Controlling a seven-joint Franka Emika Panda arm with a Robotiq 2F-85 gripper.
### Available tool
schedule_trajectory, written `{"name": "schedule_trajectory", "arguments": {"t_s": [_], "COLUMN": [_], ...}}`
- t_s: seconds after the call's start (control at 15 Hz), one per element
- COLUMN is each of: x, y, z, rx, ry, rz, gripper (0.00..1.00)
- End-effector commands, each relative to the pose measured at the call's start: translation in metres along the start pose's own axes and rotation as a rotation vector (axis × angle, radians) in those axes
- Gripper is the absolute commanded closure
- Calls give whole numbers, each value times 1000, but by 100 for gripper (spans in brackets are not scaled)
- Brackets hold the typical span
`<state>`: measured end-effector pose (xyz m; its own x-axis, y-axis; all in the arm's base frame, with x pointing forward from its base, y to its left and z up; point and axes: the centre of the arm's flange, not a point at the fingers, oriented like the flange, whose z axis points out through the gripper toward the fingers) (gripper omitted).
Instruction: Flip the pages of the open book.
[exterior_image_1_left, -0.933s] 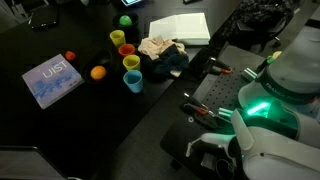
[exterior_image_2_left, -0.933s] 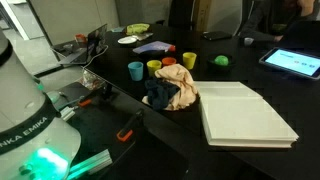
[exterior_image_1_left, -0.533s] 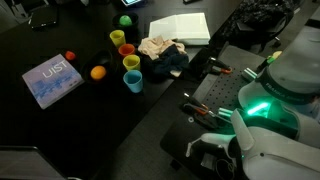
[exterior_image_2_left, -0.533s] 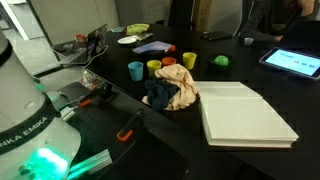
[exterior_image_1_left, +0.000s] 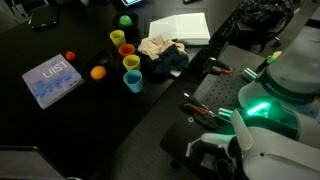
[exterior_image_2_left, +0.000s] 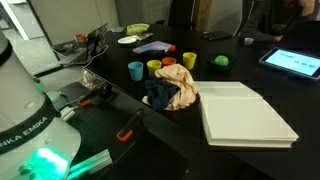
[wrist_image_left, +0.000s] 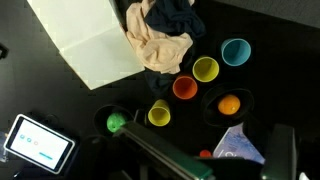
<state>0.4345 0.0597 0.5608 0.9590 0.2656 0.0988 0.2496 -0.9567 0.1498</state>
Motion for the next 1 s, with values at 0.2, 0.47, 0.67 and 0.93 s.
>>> {"name": "schedule_trajectory", "arguments": {"t_s": [0.2,0.47,0.67,0.93], "x": [9,-11,-26,-38], "y": [53,100,126,159], "z": [60,124,169,211], "rx": [-149,-187,-190,-194], "ry": [-110,-235,-264,-149], "rz": [182,380,505,632], "gripper": [0,0,0,0]}}
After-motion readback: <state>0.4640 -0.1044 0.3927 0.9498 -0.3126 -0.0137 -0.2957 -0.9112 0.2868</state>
